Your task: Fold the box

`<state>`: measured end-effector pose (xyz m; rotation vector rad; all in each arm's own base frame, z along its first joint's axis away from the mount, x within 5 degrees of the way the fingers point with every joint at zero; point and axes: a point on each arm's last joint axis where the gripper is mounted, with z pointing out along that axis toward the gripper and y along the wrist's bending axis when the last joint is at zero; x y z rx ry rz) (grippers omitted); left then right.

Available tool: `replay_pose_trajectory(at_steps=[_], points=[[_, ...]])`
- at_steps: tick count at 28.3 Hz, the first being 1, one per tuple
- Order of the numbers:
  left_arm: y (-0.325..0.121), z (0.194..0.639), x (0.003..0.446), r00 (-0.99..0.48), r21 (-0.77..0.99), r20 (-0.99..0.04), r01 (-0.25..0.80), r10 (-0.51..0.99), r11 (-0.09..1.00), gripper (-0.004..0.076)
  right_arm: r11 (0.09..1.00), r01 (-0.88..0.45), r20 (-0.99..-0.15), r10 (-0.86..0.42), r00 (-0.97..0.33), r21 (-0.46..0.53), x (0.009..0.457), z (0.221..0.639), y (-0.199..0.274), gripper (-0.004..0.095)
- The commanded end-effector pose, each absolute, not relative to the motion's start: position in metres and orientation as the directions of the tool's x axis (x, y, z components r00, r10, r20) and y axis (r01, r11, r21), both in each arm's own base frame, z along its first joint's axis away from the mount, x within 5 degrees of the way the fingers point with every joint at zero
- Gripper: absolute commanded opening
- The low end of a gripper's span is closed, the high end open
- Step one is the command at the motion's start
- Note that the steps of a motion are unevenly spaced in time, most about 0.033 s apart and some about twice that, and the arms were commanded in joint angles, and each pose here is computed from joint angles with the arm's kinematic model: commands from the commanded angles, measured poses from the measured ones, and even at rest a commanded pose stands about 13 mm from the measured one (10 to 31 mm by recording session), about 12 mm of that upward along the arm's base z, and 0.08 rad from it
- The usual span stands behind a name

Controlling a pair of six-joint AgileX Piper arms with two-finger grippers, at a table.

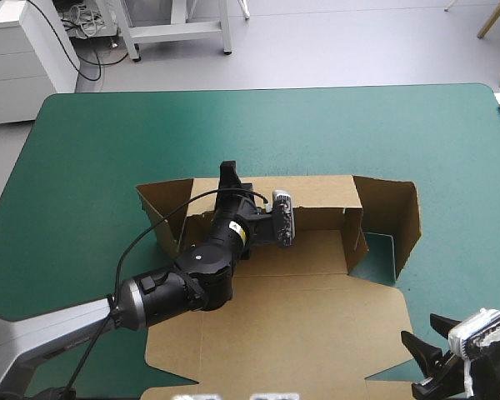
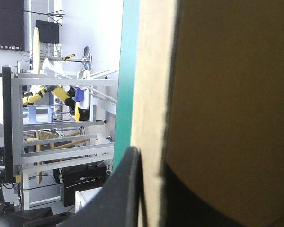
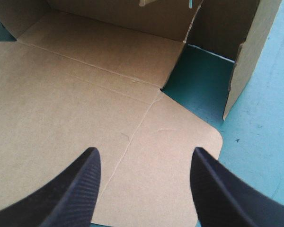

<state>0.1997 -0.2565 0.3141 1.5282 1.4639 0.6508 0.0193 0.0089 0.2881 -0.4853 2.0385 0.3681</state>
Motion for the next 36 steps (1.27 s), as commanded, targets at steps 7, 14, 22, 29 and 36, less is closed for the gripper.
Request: replay_pose_trajectory(at_steps=[7,14,22,29,36], points=[[-0.255,0.328,0.195,0.167,0.852,-0.279,0.498,0.946,0.163,-0.0008,0.914,-0.406,-0.903,-0.166,-0.396,0.01,0.026,0.34,0.003,0.0507],[-0.255,0.328,0.195,0.167,0.852,-0.279,0.498,0.946,0.163,-0.0008,0.93,-0.366,-0.902,-0.191,-0.387,-0.04,0.056,0.398,0.015,0.0507],[-0.255,0.328,0.195,0.167,0.853,-0.277,0.497,0.946,0.162,-0.0008,0.936,-0.338,-0.908,-0.22,-0.356,-0.094,0.097,0.476,0.036,0.0507],[-0.255,0.328,0.195,0.171,0.856,-0.274,0.493,0.946,0.158,-0.0008,0.934,-0.293,-0.855,-0.317,-0.411,-0.205,0.149,0.506,0.06,0.0506],[-0.255,0.328,0.195,0.171,0.856,-0.274,0.493,0.946,0.158,-0.0008,0.932,-0.281,-0.823,-0.341,-0.454,-0.23,0.226,0.514,0.094,0.0506]])
